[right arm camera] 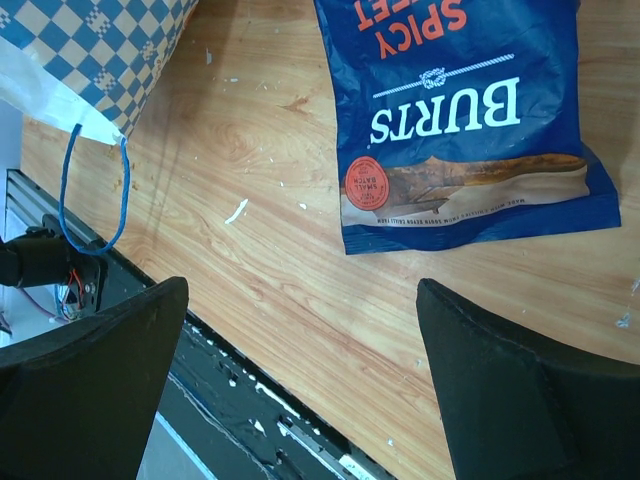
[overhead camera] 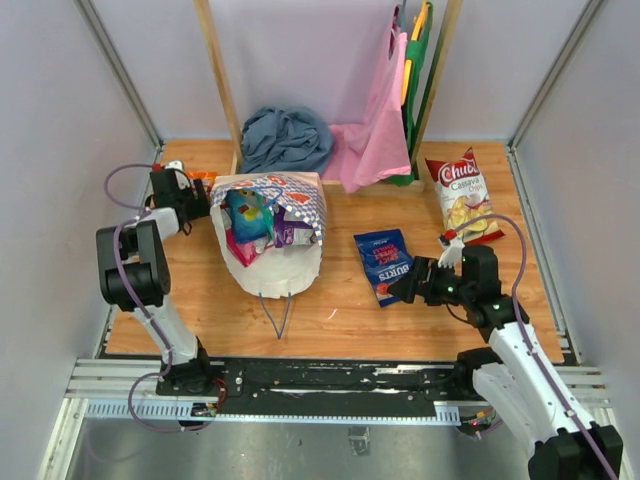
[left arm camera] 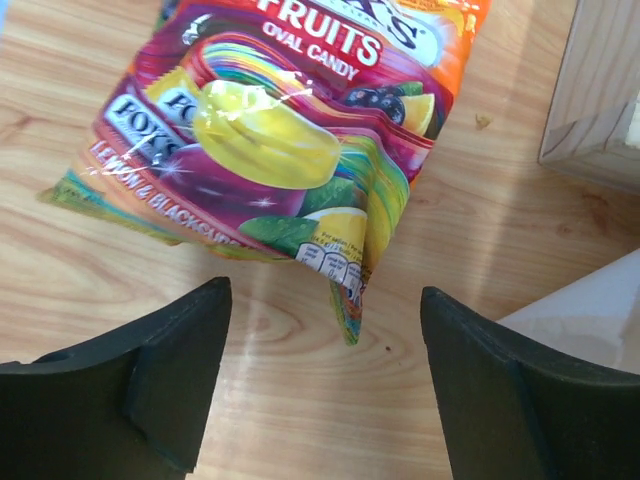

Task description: Take the snacks out of the paper bag

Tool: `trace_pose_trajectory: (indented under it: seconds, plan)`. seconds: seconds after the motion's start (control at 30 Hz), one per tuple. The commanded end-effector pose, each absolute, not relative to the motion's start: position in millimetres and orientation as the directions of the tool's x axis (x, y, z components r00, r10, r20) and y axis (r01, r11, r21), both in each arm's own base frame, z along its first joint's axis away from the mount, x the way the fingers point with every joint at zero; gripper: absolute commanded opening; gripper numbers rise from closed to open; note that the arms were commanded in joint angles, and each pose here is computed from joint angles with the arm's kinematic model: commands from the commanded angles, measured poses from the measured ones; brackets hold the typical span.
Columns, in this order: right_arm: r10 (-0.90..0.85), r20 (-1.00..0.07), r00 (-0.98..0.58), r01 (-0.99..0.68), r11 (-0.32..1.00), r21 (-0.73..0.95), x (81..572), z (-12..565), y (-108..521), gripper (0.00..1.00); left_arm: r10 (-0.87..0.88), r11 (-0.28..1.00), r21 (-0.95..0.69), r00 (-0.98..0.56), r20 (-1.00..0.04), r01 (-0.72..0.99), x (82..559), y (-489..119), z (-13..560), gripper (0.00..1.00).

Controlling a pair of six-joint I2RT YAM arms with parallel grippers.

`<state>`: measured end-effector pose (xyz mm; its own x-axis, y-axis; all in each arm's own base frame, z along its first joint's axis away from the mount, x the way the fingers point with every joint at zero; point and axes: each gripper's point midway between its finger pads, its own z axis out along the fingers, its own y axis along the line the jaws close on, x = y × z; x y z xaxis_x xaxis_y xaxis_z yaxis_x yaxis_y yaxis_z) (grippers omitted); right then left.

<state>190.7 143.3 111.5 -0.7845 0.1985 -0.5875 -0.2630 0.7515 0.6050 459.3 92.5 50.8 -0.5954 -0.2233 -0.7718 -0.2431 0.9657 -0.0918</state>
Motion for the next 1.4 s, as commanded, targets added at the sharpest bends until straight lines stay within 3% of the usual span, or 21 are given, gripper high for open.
trace_pose_trajectory:
  seconds: [0.0,0.13,0.33,0.6,0.8,1.07,1.23,1.37]
  plan:
    - [0.209,-0.582,-0.786,-0.259,0.744,0.616,188,108,143,0.99,-0.218,0.956,-0.082,-0.495,-0.841,-0.282,469,105,114,0.83]
    - [0.212,-0.592,-0.778,-0.256,0.753,0.606,191,109,141,0.99,-0.244,0.95,-0.111,-0.471,-0.848,-0.292,464,101,150,0.99]
    - [0.218,-0.6,-0.77,-0.244,0.768,0.592,196,113,138,0.99,-0.31,0.948,-0.22,-0.51,-0.802,-0.231,442,73,180,1.0]
    - [0.195,-0.601,-0.775,-0.255,0.774,0.58,198,111,139,0.99,-0.307,0.95,-0.245,-0.439,-0.845,-0.194,405,59,230,1.0]
    - [0.198,-0.632,-0.749,-0.244,0.805,0.541,202,117,134,0.99,-0.397,0.918,-0.366,-0.336,-0.854,-0.152,367,34,254,1.0]
    - [0.094,-0.872,-0.48,-0.375,0.877,0.301,200,190,142,0.99,-0.441,0.897,-0.428,-0.209,-0.873,-0.108,300,14,261,1.0]
    - [-0.114,-0.939,-0.326,-0.459,0.887,0.051,191,214,186,0.99,-0.44,0.894,-0.448,-0.218,-0.871,-0.014,275,-8,252,1.0]
    - [-0.314,-0.936,-0.158,-0.557,0.811,-0.178,173,232,253,0.99,-0.404,0.906,-0.422,-0.272,-0.873,0.011,266,-14,235,1.0]
